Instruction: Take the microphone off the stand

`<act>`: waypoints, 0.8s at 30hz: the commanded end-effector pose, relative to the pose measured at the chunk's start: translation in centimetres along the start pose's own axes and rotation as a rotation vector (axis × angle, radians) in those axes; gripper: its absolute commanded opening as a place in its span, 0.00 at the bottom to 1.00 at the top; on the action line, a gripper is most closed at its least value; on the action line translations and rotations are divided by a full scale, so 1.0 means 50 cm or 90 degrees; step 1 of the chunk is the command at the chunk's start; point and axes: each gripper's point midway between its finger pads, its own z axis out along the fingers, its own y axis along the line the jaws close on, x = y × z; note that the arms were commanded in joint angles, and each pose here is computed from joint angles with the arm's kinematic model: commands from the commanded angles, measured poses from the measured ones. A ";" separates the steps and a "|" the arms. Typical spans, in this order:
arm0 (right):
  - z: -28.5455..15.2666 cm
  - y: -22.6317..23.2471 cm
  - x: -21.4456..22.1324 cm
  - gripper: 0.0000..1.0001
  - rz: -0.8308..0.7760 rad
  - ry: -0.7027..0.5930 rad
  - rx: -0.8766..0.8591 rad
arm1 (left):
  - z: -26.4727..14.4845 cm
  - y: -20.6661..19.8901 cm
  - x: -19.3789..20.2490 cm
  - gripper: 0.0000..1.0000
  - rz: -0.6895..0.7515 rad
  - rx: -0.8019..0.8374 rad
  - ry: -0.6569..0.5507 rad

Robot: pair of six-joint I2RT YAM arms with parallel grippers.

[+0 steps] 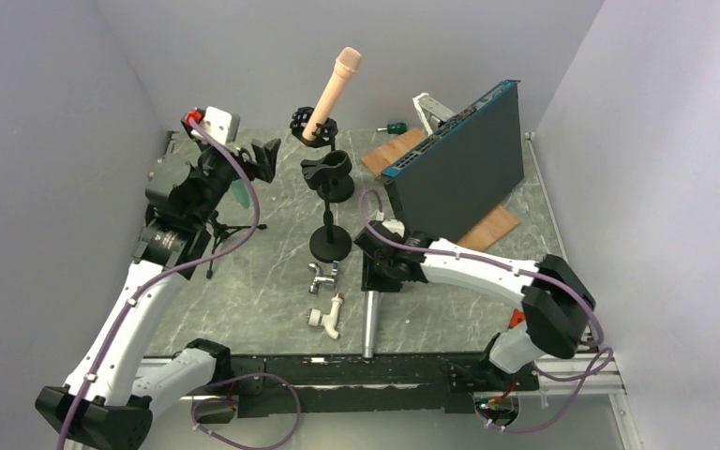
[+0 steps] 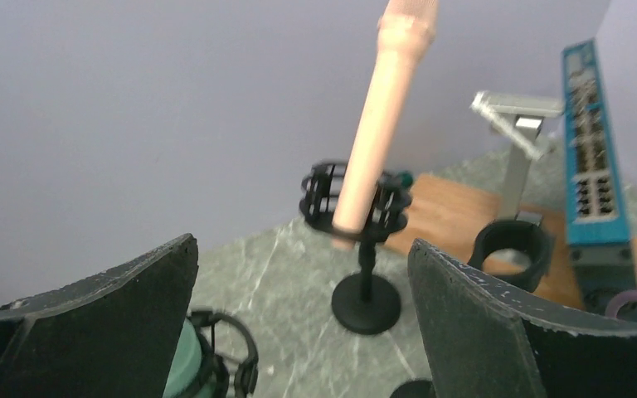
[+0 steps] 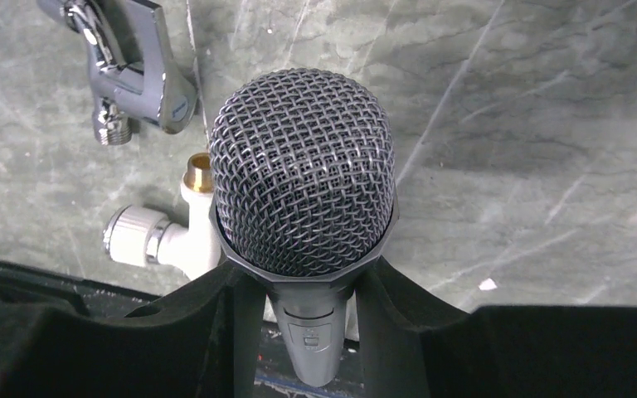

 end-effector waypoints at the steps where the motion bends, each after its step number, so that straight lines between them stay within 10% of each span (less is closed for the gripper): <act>1: 0.018 0.064 -0.027 0.00 0.020 -0.016 -0.031 | -0.022 0.030 0.046 0.99 0.030 -0.056 0.009; 24: 0.091 0.028 -0.056 0.08 0.005 -0.095 0.034 | -0.013 0.005 0.074 0.99 -0.012 -0.022 0.027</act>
